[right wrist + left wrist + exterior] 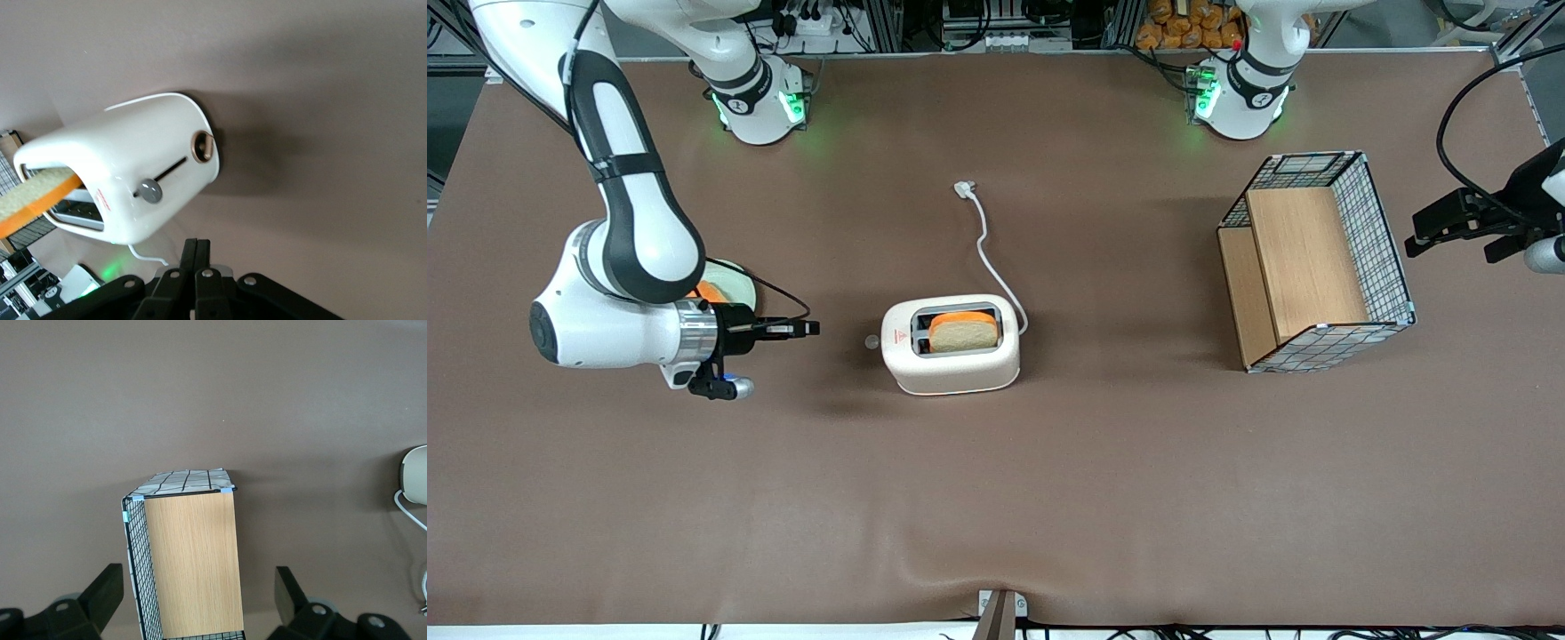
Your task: Press toaster button with right arm
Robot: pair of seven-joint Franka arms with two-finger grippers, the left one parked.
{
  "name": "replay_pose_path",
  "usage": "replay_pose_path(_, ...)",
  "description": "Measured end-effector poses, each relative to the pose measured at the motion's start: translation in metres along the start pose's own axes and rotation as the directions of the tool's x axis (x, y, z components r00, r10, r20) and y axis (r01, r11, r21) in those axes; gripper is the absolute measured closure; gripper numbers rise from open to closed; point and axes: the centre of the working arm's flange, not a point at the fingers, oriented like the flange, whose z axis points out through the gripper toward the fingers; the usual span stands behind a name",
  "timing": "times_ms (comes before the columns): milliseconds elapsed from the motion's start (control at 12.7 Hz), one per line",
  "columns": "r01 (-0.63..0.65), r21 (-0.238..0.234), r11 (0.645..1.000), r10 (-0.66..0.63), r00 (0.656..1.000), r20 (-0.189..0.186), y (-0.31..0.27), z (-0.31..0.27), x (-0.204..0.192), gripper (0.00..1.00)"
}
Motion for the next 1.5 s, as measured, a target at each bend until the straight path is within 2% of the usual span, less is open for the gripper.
replay_pose_path(237,0.013,0.019,1.000,-0.012,0.999,-0.031,-0.018,0.014,0.002,0.99)
replay_pose_path(632,0.034,0.010,0.999,-0.034,0.997,-0.065,-0.033,0.027,0.003,0.99)
replay_pose_path(1500,0.043,-0.009,0.999,-0.044,0.998,-0.040,-0.040,0.058,0.003,0.99)
